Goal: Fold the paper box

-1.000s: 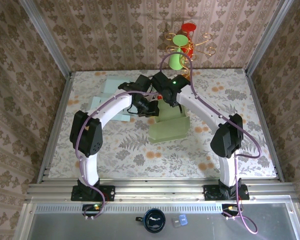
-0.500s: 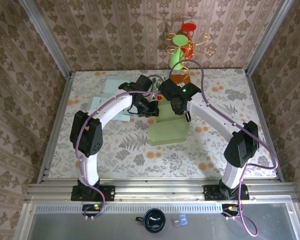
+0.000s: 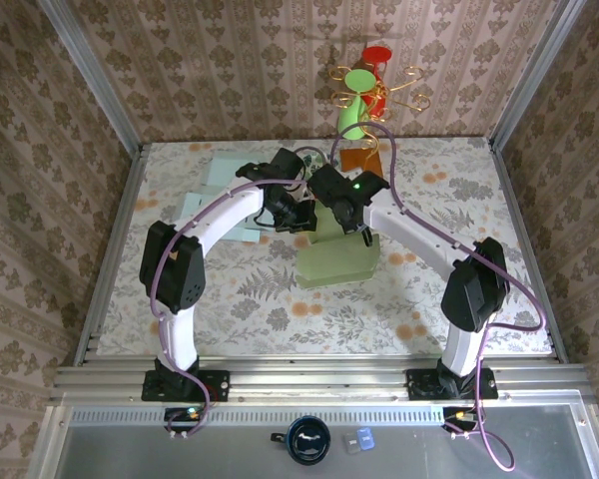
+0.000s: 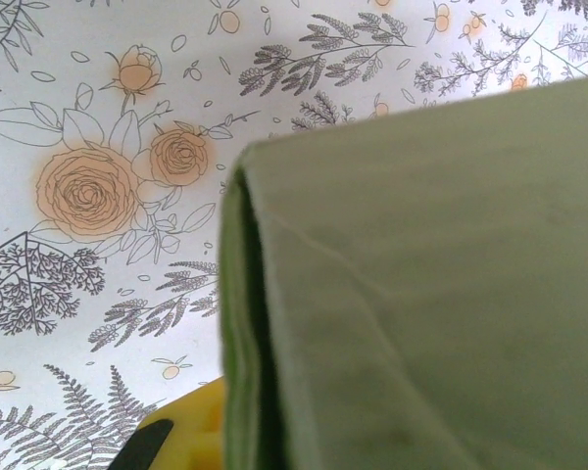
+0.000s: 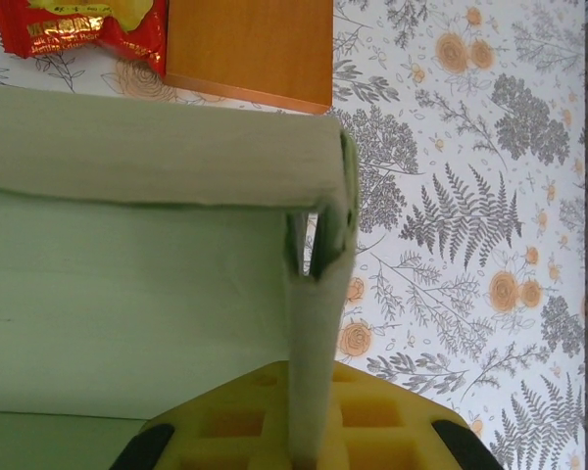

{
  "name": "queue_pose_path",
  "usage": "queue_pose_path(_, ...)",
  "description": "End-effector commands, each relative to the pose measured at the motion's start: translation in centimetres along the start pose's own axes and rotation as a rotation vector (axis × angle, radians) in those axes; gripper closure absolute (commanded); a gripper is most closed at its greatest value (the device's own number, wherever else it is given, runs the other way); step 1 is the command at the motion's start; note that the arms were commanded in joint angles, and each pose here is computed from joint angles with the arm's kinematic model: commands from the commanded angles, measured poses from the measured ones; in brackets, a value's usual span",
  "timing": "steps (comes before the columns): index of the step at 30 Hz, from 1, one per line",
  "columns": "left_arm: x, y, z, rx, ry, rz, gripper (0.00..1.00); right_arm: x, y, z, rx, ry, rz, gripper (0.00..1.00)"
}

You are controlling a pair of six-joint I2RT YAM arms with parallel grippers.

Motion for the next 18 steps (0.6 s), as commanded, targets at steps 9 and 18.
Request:
queue_pose_path(9, 0.4, 2.7, 3.0, -0.060, -0.046, -0.041, 0.90, 1.5, 0.1, 0.6, 0.058, 0.022, 0.022, 1.00)
queue_pose_path(18, 1.5, 4.7, 6.1, -0.093, -0.059, -0.080, 0.86, 2.4, 0.8, 1.1, 0.039, 0.057, 0.040, 1.00)
Point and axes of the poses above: each hand's point on the last joint's axis, 136 mm out from that joint toward the fingers, its own z axis out along the fingers, its own y axis along the line the jaws close on, x = y × z, the point moved 5 cm from there along -z, back along the fingers, and after that the axes turned 3 degrees about -z, right-handed, at the moved point
